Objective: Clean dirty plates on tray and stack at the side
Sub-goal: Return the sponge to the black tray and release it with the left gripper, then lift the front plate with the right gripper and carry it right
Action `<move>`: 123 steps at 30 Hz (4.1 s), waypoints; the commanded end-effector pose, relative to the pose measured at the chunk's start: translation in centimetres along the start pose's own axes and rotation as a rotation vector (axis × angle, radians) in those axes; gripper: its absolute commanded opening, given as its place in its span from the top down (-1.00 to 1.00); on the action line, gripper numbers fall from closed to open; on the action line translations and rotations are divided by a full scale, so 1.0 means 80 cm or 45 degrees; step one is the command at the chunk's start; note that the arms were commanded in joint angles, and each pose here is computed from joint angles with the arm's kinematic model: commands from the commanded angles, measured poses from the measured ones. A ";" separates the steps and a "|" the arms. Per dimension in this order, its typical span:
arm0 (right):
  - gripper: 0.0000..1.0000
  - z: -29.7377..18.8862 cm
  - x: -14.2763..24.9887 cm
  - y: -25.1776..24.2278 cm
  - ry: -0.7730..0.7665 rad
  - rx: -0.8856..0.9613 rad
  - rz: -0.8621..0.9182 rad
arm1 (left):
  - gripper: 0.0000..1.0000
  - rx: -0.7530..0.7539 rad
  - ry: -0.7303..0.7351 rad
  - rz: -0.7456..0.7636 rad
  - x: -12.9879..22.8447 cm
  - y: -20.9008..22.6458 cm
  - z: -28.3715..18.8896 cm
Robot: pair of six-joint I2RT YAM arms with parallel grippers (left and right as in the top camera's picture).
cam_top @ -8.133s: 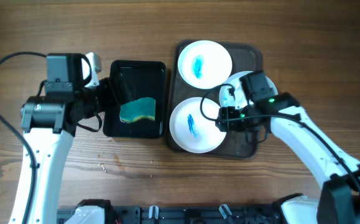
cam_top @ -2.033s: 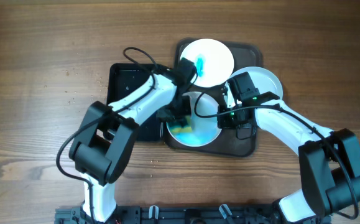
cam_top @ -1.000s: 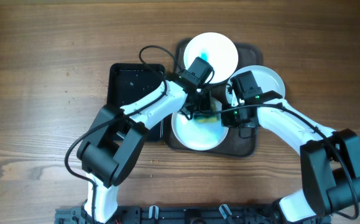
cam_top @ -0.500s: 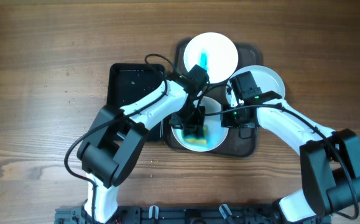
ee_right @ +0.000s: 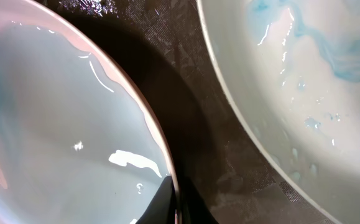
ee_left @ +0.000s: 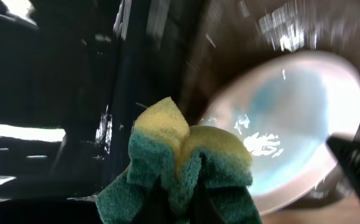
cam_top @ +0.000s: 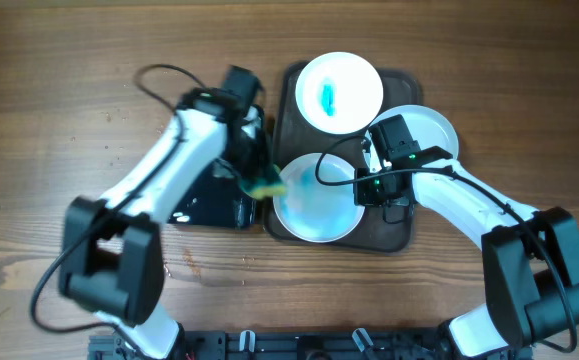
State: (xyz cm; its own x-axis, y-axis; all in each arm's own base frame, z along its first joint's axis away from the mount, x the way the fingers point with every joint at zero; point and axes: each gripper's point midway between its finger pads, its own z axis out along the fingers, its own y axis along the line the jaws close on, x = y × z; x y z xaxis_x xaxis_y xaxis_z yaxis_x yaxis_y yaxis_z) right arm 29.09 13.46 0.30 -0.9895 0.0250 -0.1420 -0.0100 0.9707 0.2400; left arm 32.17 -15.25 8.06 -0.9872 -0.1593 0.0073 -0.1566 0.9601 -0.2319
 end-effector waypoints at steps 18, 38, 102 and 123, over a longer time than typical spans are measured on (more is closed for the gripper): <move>0.91 -0.115 -0.055 0.029 -0.154 0.024 -0.196 | -1.00 0.001 -0.331 -0.250 -0.057 0.118 -0.094; 0.91 -0.129 -0.148 0.213 -0.792 0.321 -0.533 | -1.00 0.147 -0.617 -0.387 -0.035 0.154 -0.208; 0.91 -0.314 -0.170 0.316 -1.476 0.924 -1.159 | -1.00 0.147 -0.617 -0.387 -0.035 0.154 -0.208; 0.91 -0.264 -0.127 -0.311 -0.594 0.329 1.139 | -1.00 0.147 -0.617 -0.387 -0.035 0.154 -0.208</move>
State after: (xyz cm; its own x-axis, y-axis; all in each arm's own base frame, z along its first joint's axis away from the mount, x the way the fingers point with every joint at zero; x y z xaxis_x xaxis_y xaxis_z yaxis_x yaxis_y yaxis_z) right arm 40.08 -7.49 18.01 -0.6148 0.7085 -0.3466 0.5712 0.7030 0.4237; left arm 32.32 0.75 20.62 -0.7751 -0.5382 -0.3310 -0.4107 0.8273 -0.3834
